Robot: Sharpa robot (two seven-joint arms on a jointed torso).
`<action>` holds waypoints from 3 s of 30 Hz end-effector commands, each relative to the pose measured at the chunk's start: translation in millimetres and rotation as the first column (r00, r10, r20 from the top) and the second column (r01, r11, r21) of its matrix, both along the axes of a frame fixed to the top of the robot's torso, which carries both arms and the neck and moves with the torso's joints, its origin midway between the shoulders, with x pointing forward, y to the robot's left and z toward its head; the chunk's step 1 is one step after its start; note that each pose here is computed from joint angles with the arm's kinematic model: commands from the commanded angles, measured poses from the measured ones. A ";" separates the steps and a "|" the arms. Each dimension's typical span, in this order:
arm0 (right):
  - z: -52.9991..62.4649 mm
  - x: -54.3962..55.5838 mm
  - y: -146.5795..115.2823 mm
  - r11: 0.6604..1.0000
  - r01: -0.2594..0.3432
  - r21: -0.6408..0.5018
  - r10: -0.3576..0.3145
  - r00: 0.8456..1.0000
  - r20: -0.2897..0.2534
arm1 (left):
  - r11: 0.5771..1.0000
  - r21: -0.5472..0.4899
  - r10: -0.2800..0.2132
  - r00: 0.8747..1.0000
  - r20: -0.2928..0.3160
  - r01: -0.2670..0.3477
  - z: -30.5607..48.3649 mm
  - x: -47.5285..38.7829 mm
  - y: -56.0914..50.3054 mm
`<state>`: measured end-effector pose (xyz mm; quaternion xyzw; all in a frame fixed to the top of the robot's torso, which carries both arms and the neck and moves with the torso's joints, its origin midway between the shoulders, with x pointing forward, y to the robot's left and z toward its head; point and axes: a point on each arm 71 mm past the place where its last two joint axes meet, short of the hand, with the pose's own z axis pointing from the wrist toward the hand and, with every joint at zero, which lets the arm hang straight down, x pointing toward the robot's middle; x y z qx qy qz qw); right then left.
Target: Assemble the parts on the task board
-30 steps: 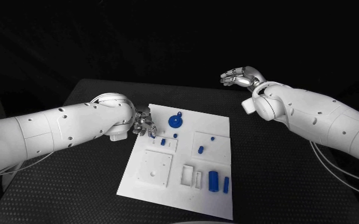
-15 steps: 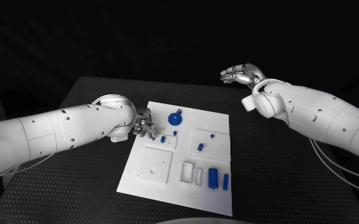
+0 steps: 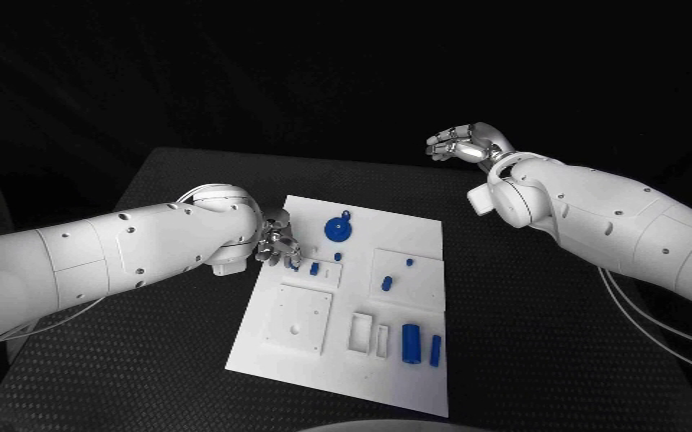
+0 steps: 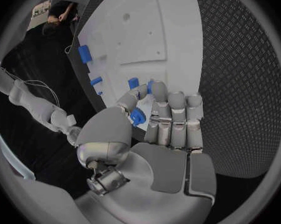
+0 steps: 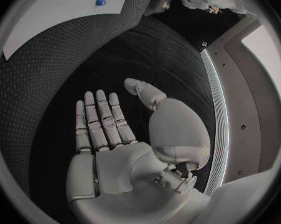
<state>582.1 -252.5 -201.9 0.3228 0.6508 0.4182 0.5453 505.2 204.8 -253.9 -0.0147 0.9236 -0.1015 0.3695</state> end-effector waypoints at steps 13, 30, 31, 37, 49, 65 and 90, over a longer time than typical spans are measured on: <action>0.0 -0.5 0.6 1.000 -0.010 0.003 0.010 1.000 0.004 | 1.000 0.020 -0.008 1.000 -0.017 0.009 -4.9 -2.1 1.1; -1.3 -1.3 2.4 1.000 -0.014 0.005 0.014 1.000 0.002 | 1.000 -0.008 0.007 0.999 -0.035 -0.007 -5.8 -1.3 2.9; -1.3 -1.3 2.5 1.000 -0.015 0.005 0.015 1.000 0.002 | 1.000 -0.012 0.006 0.999 -0.039 -0.007 -6.0 -1.5 2.6; -2.0 -1.6 3.2 1.000 -0.018 0.006 0.018 1.000 0.000 | 1.000 -0.026 0.014 0.998 -0.064 -0.015 -6.9 -1.1 2.5; -2.3 -1.7 2.7 1.000 -0.016 0.005 0.016 1.000 -0.001 | 1.000 0.028 -0.006 0.997 -0.074 0.008 -8.3 1.2 7.1; -2.4 -1.7 3.2 1.000 -0.018 0.006 0.018 1.000 0.000 | 0.999 0.028 -0.019 0.996 -0.083 0.021 -8.7 0.6 5.3; -2.5 -1.7 5.1 1.000 -0.021 0.007 0.021 1.000 -0.001 | 0.998 0.050 -0.030 0.995 -0.091 0.034 -9.6 9.4 -9.8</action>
